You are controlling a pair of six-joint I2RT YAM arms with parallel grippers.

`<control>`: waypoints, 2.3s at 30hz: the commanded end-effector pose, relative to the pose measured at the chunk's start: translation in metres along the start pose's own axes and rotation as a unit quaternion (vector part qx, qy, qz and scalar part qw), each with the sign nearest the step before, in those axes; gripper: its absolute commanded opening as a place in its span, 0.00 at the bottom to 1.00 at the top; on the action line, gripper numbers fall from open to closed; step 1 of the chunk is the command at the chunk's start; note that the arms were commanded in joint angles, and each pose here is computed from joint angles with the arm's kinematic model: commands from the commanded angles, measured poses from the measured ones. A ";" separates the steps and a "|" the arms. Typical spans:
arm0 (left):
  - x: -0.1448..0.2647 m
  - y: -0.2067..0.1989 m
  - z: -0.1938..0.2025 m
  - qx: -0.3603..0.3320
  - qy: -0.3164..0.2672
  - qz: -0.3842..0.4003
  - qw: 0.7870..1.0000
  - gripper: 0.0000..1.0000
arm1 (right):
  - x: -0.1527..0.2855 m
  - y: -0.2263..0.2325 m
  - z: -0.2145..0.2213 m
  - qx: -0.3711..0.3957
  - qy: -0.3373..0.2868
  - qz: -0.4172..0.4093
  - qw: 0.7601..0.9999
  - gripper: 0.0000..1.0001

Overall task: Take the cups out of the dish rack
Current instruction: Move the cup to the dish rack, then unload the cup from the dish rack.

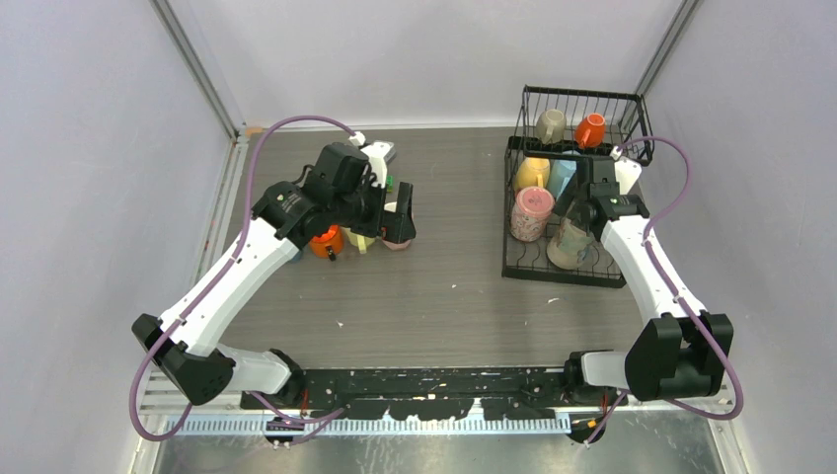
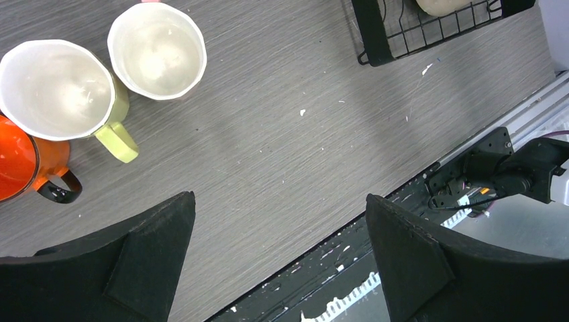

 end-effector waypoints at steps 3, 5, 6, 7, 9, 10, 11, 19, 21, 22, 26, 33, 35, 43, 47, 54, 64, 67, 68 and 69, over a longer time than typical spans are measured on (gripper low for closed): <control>0.002 -0.003 -0.007 -0.005 -0.021 0.012 1.000 1.00 | 0.001 0.005 -0.005 -0.006 -0.009 -0.005 1.000 1.00; 0.002 -0.003 -0.007 -0.005 -0.020 0.012 1.000 1.00 | -0.001 0.006 -0.002 -0.004 -0.003 -0.005 1.000 1.00; 0.001 -0.003 -0.007 -0.005 -0.019 0.012 1.000 1.00 | -0.002 0.006 0.000 -0.003 0.000 -0.004 1.000 1.00; 0.001 -0.003 -0.006 -0.004 -0.019 0.012 1.000 1.00 | -0.004 0.006 0.002 -0.002 0.004 -0.004 1.000 1.00; 0.001 -0.003 -0.006 -0.004 -0.018 0.012 1.000 1.00 | -0.006 0.006 0.004 -0.001 0.007 -0.003 1.000 1.00; 0.001 -0.003 -0.006 -0.004 -0.018 0.012 1.000 1.00 | -0.008 0.006 0.006 0.000 0.010 -0.001 1.000 1.00; 0.001 -0.003 -0.006 -0.004 -0.019 0.012 1.000 1.00 | -0.009 0.006 0.007 0.000 0.011 -0.001 1.000 1.00; 0.000 -0.002 -0.005 -0.005 -0.016 0.011 1.000 1.00 | -0.017 0.007 0.018 0.002 0.025 0.004 1.000 1.00; 0.000 -0.002 -0.005 -0.005 -0.017 0.011 1.000 1.00 | -0.018 0.006 0.018 0.001 0.025 0.005 1.000 0.99; 0.000 -0.002 -0.004 -0.005 -0.016 0.010 1.000 1.00 | -0.018 0.006 0.019 0.001 0.025 0.007 1.000 0.97; 0.000 -0.002 -0.004 -0.005 -0.015 0.011 1.000 1.00 | -0.018 0.005 0.019 0.000 0.023 0.008 1.000 0.89; 0.001 -0.002 -0.003 -0.003 -0.016 0.011 1.000 1.00 | -0.009 0.003 0.009 -0.004 0.010 0.012 1.000 0.63; 0.002 -0.003 -0.003 -0.002 -0.017 0.012 1.000 1.00 | -0.005 0.002 0.007 -0.006 0.005 0.013 1.000 0.53; 0.001 -0.005 -0.004 0.008 -0.021 0.021 1.000 1.00 | 0.013 -0.001 -0.007 -0.016 -0.010 0.011 1.000 0.37; -0.001 -0.006 -0.003 0.014 -0.022 0.023 0.999 1.00 | 0.022 -0.003 -0.013 -0.021 -0.018 0.010 1.000 0.33; -0.002 -0.007 -0.003 0.024 -0.029 0.025 0.999 1.00 | 0.030 -0.005 -0.018 -0.031 -0.029 0.006 0.999 0.30; -0.003 -0.010 -0.003 0.046 -0.044 0.033 0.997 1.00 | 0.053 -0.005 -0.034 -0.045 -0.050 -0.011 0.998 0.29; -0.001 -0.010 -0.005 0.051 -0.049 0.034 0.997 1.00 | 0.061 -0.007 -0.039 -0.048 -0.055 -0.016 0.997 0.29; 0.000 -0.010 -0.005 0.053 -0.052 0.034 0.997 1.00 | 0.064 -0.007 -0.040 -0.049 -0.058 -0.018 0.997 0.29; 0.001 -0.011 -0.005 0.053 -0.054 0.034 0.997 1.00 | 0.068 -0.007 -0.042 -0.050 -0.059 -0.022 0.997 0.29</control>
Point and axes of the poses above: each gripper's point midway between its finger pads, its own x axis back along the fingers, its own y axis along the line the jaws close on, z = x × y, the point moved 4 cm from there along x, back along the fingers, and after that the axes turned 8 degrees about -x, right-handed, at the moved point
